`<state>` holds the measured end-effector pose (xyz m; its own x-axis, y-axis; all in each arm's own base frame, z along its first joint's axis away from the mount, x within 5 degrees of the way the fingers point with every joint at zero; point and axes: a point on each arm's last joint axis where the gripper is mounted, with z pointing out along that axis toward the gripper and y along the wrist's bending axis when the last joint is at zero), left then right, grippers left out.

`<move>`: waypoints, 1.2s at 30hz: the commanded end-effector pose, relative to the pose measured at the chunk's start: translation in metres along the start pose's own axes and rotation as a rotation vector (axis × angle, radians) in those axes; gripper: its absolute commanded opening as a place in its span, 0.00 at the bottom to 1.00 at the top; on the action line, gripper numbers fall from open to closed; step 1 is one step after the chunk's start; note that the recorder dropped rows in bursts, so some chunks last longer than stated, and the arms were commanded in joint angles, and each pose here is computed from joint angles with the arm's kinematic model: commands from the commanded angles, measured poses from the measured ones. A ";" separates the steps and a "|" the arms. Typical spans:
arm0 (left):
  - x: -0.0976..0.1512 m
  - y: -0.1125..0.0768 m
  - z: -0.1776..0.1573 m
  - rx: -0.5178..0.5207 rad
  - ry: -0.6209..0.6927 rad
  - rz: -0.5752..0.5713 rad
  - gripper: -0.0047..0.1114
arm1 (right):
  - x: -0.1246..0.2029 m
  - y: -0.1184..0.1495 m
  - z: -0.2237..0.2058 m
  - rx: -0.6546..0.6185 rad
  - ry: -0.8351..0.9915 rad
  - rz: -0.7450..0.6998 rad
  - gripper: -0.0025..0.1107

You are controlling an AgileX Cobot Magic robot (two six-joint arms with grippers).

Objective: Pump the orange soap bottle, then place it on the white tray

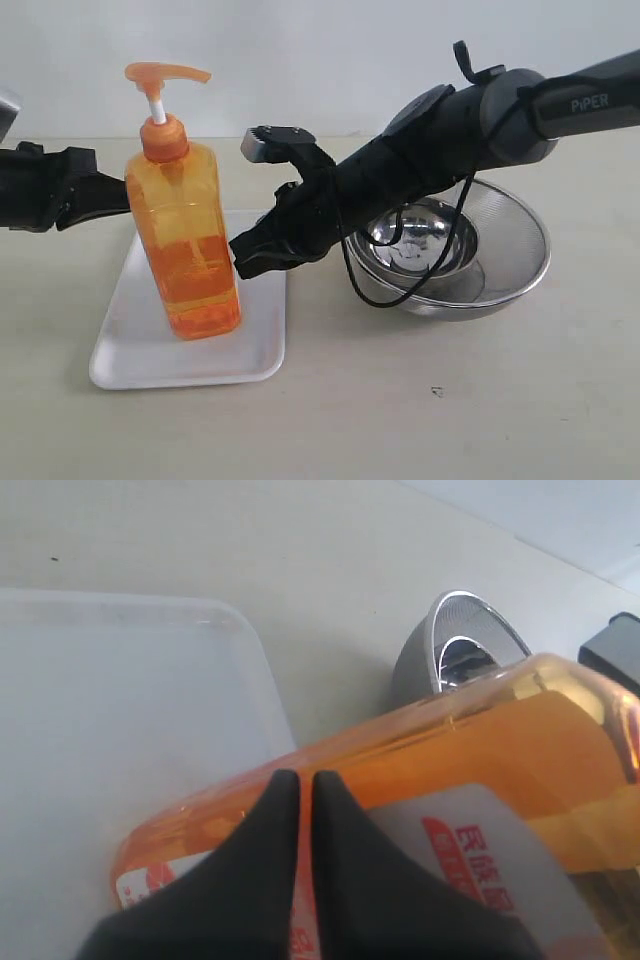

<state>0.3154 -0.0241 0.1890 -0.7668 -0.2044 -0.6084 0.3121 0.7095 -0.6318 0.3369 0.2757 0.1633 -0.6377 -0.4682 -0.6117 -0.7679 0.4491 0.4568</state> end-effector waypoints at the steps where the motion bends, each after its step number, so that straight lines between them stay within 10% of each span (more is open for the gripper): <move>1: 0.001 -0.002 0.001 0.006 -0.007 -0.005 0.08 | -0.001 0.001 -0.002 -0.006 0.001 -0.009 0.02; 36: -0.004 0.010 -0.005 -0.081 -0.011 -0.024 0.08 | -0.001 0.000 -0.001 0.016 0.007 -0.022 0.02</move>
<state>0.3192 -0.0178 0.1885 -0.7547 -0.2288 -0.6149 0.2730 0.7427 -0.6114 0.3366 0.2756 0.1632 -0.6298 -0.4758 -0.6140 -0.7747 0.4426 0.4517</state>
